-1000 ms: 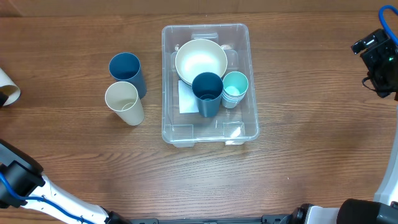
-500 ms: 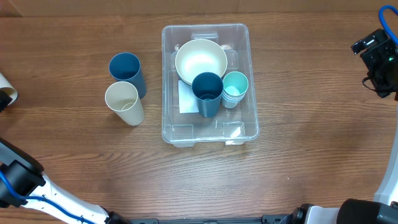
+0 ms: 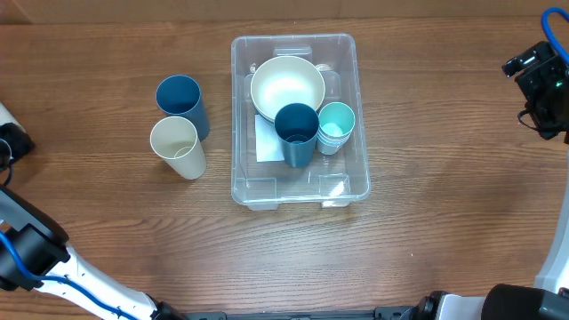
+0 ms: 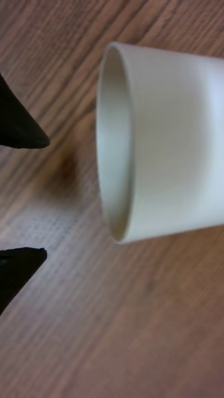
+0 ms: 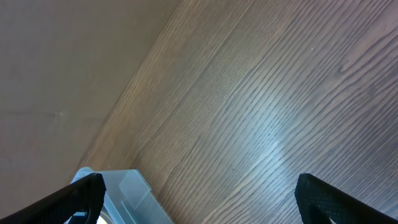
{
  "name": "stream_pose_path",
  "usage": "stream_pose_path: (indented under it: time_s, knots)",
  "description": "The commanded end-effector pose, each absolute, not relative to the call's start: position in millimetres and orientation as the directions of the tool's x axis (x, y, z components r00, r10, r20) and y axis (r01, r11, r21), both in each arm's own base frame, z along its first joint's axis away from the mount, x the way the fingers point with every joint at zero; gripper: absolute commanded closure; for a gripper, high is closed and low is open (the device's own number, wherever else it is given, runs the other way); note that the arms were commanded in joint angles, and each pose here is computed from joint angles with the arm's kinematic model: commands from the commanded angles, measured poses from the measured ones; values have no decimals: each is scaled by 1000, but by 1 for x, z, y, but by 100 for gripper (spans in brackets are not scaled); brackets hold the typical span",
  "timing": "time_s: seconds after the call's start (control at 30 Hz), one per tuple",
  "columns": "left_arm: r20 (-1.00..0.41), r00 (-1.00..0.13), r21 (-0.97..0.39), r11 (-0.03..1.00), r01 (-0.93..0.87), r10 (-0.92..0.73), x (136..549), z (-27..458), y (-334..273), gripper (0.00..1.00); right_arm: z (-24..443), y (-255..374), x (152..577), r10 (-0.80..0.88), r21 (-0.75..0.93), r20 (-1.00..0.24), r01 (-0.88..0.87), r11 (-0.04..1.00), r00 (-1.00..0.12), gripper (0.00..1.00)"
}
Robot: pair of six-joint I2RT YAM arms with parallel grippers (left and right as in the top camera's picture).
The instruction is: Pack container
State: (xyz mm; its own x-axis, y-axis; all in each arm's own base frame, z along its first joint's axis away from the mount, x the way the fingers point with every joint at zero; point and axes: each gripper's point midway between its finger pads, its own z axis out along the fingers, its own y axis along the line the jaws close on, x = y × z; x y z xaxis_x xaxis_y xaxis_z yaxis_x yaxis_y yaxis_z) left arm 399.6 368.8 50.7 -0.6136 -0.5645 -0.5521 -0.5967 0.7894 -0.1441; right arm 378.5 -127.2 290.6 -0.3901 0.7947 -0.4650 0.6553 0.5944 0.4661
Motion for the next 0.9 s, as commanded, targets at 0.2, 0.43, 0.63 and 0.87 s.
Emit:
stream_pose_path:
  time_s: [0.2,0.43,0.63,0.87]
  knots:
    - [-554,-765,71,897,-436,-328,387,74,371,47,298,-126,376,793,478,-477,646,596,-379,0]
    - [-579,-787,279,855,-436,-212,373,127,393,37,298,-126,376,793,478,-477,646,596,-379,0]
    - [-539,-828,396,822,-411,-155,363,135,407,32,298,-126,376,793,478,-477,646,596,-379,0]
    - [-522,-848,438,824,-360,-94,368,130,412,33,298,-126,376,793,478,-477,646,596,-379,0]
